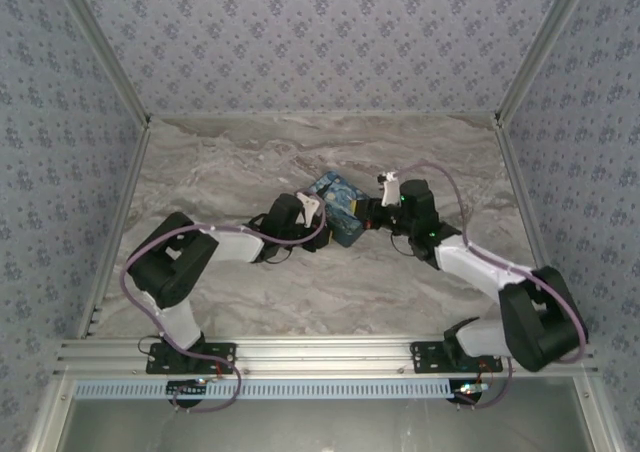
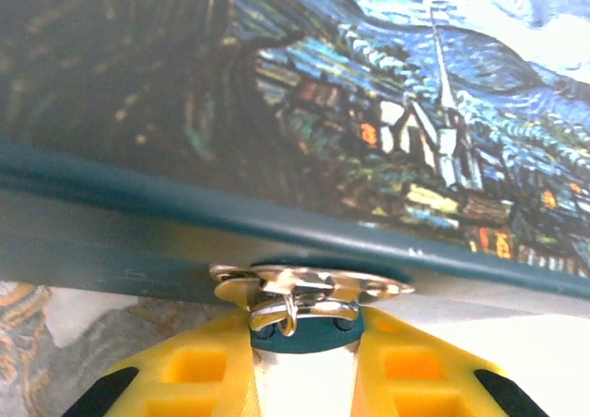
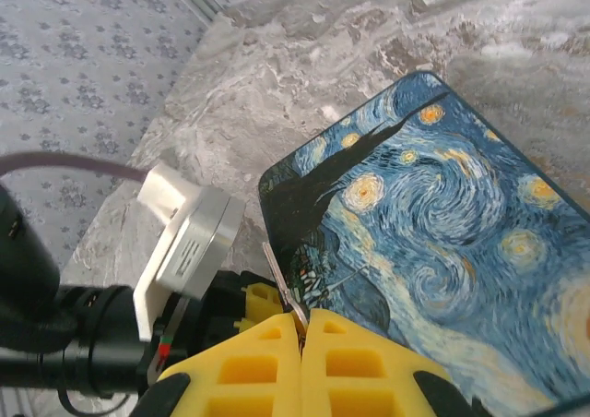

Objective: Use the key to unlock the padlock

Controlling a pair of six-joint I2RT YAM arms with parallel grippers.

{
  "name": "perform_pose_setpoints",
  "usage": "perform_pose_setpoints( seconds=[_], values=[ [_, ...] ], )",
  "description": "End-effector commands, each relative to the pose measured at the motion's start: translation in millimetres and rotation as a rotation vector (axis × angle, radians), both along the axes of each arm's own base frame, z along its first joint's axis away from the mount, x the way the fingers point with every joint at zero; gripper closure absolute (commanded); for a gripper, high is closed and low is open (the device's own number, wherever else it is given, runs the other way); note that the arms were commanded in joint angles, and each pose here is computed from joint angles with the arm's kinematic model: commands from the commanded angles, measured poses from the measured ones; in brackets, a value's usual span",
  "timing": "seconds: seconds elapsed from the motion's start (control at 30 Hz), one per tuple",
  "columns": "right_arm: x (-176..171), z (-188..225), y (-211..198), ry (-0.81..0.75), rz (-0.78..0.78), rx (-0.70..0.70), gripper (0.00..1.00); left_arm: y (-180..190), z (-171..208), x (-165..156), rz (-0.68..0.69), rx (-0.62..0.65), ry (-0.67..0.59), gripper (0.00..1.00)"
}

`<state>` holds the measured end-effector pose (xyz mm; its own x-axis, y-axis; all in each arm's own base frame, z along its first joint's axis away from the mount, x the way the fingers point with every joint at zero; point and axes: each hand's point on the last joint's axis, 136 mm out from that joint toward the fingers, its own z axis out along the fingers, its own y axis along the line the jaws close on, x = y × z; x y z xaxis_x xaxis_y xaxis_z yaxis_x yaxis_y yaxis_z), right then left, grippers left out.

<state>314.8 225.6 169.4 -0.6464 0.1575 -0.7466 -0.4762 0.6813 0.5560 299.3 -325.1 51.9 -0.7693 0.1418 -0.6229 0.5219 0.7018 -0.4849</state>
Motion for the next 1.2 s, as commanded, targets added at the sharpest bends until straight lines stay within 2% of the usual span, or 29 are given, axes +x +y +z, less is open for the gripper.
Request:
perform_pose_setpoints(
  seconds=[0.0, 0.2, 0.27, 0.43, 0.8, 1.17],
  values=[
    [-23.0, -13.7, -8.9, -0.048, 0.020, -0.074, 1.00, -8.9, 20.8, -10.3, 0.028, -0.078, 0.091, 0.84],
    [-64.9, -33.3, -23.5, -0.094, 0.020, -0.090, 1.00, -12.4, 31.4, -18.7, 0.088, -0.138, 0.179, 0.85],
    [-75.5, -38.3, -24.9, -0.114, 0.029, -0.100, 1.00, -14.4, 37.4, -19.3, 0.110, -0.162, 0.201, 0.82],
    [-92.1, -47.7, -22.8, -0.181, 0.039, -0.134, 1.00, -22.4, 52.9, -24.2, 0.142, -0.203, 0.229, 0.82],
    [-99.6, -64.8, -18.2, -0.255, 0.052, -0.216, 1.00, -36.3, 66.5, -26.9, 0.189, -0.303, 0.281, 0.84],
    [-86.7, -68.1, -1.1, -0.271, 0.057, -0.254, 1.00, -40.8, 76.8, -25.2, 0.215, -0.378, 0.307, 0.85]
  ],
)
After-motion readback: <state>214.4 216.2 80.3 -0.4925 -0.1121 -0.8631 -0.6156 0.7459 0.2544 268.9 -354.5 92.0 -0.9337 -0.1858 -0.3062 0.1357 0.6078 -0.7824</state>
